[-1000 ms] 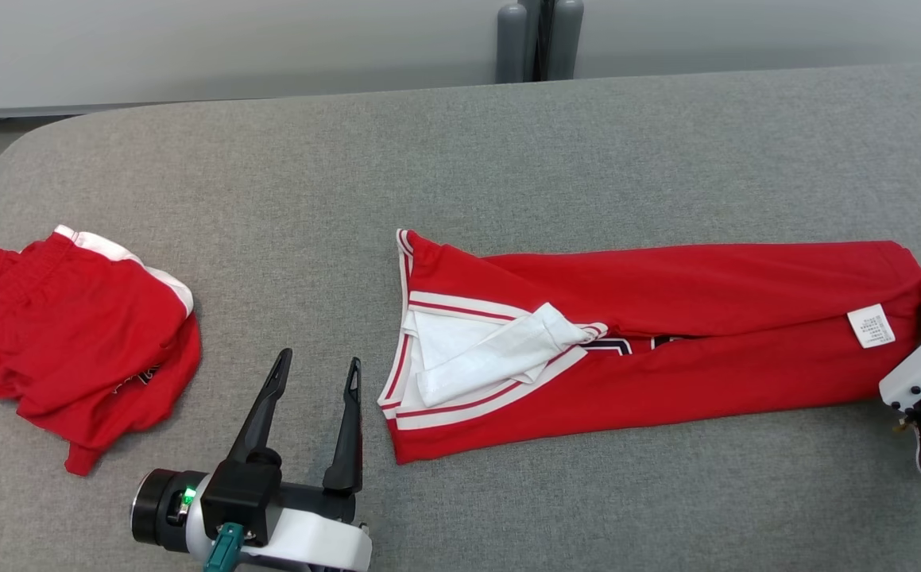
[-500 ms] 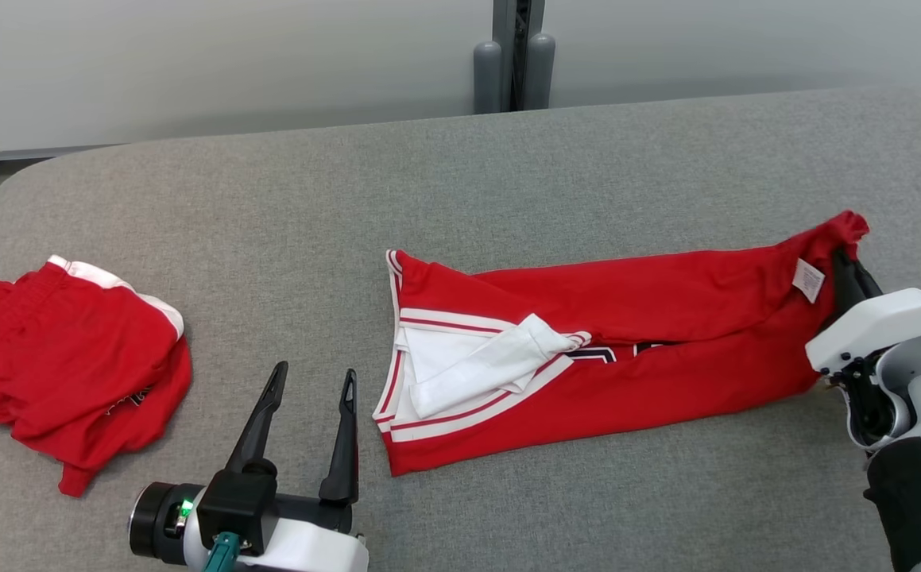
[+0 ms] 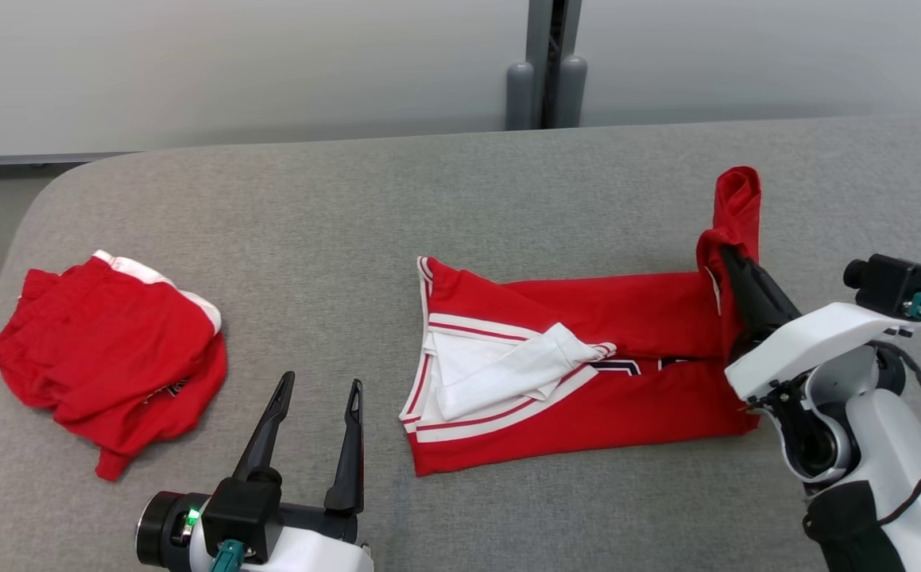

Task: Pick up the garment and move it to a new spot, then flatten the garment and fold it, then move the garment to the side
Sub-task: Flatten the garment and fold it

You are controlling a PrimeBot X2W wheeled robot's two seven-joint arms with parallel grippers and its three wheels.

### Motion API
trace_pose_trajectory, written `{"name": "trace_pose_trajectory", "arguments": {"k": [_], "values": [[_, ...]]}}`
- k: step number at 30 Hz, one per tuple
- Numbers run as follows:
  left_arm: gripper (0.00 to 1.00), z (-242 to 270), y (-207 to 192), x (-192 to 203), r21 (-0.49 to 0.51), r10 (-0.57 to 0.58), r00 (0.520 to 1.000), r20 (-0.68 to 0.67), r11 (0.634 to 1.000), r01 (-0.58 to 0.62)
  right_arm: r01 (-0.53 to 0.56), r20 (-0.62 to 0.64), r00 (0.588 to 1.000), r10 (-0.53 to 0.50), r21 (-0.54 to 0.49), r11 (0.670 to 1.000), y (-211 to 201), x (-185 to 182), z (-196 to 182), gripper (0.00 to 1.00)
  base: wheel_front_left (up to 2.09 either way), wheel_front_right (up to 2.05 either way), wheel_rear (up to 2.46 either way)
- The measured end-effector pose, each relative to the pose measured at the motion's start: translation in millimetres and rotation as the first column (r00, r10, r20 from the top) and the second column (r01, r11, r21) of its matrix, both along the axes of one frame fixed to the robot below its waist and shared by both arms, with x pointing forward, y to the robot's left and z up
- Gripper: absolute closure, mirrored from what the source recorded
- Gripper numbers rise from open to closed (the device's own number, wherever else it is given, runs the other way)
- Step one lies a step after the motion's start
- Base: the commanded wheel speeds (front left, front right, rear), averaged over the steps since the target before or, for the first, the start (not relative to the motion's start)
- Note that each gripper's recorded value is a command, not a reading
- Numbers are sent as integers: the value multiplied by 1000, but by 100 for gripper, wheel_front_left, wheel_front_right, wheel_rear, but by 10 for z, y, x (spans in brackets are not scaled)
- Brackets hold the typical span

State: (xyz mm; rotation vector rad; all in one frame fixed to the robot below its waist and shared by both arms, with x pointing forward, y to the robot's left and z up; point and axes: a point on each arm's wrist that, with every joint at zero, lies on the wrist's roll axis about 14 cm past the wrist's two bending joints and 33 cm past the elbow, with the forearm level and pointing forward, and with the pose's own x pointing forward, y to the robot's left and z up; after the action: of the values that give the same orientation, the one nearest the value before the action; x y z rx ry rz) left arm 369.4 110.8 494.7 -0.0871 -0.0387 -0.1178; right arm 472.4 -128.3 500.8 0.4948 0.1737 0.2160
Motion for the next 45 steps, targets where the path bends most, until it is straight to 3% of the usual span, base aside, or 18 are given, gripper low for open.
{"name": "trace_pose_trajectory", "arguments": {"k": [12, 25, 31, 45], "values": [[0, 71, 258, -176, -14, 92, 996, 12, 996, -92, -162, -10, 987, 163, 80, 984, 746, -55, 47, 100, 0, 0, 0], [0, 20, 557, -378, -3, 198, 980, -10, 980, -198, -353, -59, 928, 368, 177, 919, 1674, -178, -182, 100, 0, 0, 0], [0, 19, 682, -468, 2, 241, 971, -12, 971, -241, -391, -113, 902, 416, 191, 900, 1930, -291, -385, 100, 0, 0, 0], [0, 50, 696, -529, -1, 246, 969, -3, 969, -246, -383, -182, 887, 423, 219, 897, 2118, -354, -579, 100, 0, 0, 0]]}}
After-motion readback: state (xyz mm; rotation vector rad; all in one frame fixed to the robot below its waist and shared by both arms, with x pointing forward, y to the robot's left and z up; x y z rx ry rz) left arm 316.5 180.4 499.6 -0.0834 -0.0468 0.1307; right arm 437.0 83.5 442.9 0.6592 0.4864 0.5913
